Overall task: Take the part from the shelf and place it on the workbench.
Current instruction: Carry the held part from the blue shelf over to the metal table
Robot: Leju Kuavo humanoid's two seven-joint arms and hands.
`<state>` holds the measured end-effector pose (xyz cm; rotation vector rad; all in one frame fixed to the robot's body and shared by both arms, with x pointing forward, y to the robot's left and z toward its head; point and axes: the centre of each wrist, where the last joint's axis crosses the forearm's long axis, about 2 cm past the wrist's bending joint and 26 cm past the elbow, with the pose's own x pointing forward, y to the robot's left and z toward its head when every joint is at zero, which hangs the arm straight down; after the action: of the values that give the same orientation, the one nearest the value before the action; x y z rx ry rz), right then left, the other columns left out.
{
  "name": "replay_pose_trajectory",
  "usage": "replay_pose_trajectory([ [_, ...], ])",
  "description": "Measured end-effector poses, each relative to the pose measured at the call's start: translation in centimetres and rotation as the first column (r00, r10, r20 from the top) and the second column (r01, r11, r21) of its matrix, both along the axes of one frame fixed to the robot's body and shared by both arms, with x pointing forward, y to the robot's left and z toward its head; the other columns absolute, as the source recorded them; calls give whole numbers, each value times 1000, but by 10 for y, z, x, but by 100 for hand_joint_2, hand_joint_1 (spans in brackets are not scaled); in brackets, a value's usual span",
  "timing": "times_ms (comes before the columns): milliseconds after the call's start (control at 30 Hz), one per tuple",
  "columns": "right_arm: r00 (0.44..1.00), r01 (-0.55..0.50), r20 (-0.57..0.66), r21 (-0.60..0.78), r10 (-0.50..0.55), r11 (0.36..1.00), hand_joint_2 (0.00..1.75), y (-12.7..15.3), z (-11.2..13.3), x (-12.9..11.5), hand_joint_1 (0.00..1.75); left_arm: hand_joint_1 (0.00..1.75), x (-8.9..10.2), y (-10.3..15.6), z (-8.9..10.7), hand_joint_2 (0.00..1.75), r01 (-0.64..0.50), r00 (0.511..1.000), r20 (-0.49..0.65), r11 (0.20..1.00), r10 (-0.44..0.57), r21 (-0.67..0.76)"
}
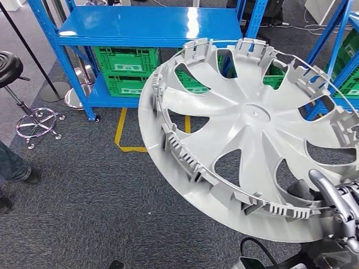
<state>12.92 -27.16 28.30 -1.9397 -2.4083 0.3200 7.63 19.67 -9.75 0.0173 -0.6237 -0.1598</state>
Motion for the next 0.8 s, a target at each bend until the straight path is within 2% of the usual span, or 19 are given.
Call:
replay_pose_trajectory([
  [800,1000,-10,2,0,10,1000,175,2,0,0,175,0,1,0,0,0,0,1000,10,1000,0,-2],
])
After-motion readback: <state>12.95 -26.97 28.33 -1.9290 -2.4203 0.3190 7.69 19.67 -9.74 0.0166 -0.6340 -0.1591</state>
